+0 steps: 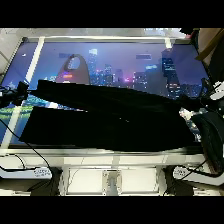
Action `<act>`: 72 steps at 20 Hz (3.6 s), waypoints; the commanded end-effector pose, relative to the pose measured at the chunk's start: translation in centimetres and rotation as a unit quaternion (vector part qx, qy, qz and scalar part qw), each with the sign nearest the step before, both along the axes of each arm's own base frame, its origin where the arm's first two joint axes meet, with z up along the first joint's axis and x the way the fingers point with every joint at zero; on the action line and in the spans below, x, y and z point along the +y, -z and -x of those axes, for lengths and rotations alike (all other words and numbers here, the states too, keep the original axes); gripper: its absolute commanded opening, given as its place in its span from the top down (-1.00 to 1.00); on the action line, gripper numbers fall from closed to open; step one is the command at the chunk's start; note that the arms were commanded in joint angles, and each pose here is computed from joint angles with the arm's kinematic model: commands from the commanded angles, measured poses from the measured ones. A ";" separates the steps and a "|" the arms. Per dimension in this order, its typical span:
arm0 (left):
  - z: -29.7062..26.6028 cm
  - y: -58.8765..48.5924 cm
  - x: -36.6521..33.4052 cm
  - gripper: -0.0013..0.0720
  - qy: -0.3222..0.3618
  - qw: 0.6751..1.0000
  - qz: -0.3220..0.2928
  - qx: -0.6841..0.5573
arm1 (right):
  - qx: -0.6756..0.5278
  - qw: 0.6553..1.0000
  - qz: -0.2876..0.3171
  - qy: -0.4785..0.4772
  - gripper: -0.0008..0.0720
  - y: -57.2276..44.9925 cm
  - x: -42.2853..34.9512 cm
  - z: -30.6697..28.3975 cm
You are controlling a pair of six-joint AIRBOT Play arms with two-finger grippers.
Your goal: Fold the clothes and pants, and hang the long-sleeved shirts on hangers.
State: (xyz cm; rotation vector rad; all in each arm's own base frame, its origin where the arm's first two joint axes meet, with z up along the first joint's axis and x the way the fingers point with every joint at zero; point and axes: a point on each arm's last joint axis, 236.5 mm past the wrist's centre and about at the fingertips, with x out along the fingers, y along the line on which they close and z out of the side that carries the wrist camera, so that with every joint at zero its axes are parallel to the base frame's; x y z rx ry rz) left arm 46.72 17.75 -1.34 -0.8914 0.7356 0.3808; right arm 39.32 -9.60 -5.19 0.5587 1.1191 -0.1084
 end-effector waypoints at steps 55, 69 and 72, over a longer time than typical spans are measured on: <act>-7.1 -18.2 1.0 0.96 0.050 0.954 -0.221 -0.195 | -0.110 0.991 -0.032 0.072 0.93 -1.5 -3.6 -12.0; 6.8 2.1 4.6 -0.93 0.138 0.936 -0.160 0.281 | -0.023 0.998 -0.061 -0.002 0.31 -1.0 -1.2 -7.2; 8.1 -0.8 6.0 -0.93 0.105 0.943 -0.164 0.269 | -0.021 0.999 -0.049 0.003 0.07 -3.9 -3.4 -4.6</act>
